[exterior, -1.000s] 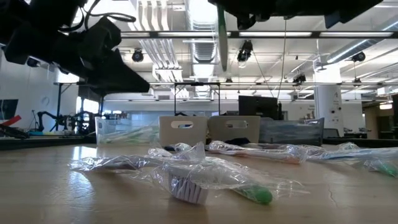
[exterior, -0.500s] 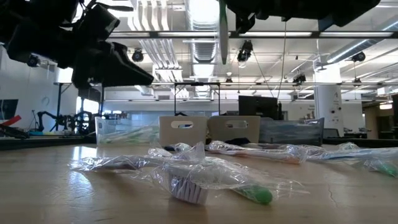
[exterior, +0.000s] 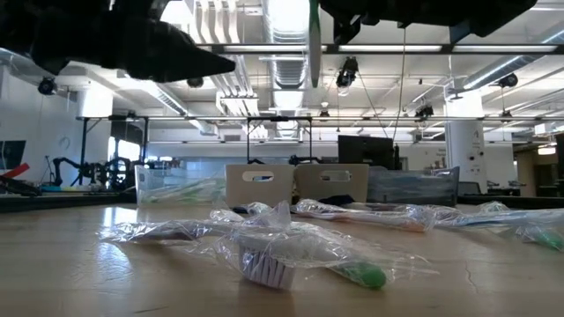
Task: Pick & Place Toothbrushes
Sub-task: Put the green toothbrush into the transparent bin
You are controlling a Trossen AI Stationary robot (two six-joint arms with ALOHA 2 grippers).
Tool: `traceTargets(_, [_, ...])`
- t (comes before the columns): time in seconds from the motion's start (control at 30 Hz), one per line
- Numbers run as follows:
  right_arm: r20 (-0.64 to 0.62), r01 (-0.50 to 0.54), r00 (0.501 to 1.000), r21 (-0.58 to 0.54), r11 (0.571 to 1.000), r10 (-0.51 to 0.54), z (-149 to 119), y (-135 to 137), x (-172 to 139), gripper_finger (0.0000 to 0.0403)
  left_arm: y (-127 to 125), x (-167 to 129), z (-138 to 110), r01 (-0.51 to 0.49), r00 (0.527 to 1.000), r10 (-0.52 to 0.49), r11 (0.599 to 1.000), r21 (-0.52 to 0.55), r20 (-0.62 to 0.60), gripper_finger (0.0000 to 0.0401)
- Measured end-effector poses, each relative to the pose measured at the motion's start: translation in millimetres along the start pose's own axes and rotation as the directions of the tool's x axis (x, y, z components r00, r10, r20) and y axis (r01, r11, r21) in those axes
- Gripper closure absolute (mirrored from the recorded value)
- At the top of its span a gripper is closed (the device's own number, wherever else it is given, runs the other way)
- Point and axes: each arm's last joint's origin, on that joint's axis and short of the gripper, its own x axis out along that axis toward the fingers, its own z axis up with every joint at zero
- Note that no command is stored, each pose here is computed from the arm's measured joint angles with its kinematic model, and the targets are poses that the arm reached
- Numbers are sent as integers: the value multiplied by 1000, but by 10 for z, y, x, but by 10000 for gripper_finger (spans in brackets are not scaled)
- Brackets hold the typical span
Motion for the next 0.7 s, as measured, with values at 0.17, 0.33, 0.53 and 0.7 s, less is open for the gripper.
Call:
traceTargets(0.17, [0, 0, 1000, -6, 1000, 0, 0, 0, 0, 375, 12, 161, 71, -20, 1000, 20, 1000, -3, -3, 300])
traceTargets(0.33, [0, 0, 1000, -10, 1000, 0, 1, 0, 0, 375, -39, 349, 37, -20, 999, 20, 1000, 14, -44, 300])
traceTargets(0.53, [5, -1, 1000, -15, 1000, 1, 15, 4, -6, 375, -88, 504, 7, -14, 997, 17, 998, 54, -69, 300])
traceTargets(0.7, [13, -24, 1000, -15, 1000, 24, 33, 11, -13, 375, -88, 596, 38, -24, 997, 27, 998, 52, -65, 300])
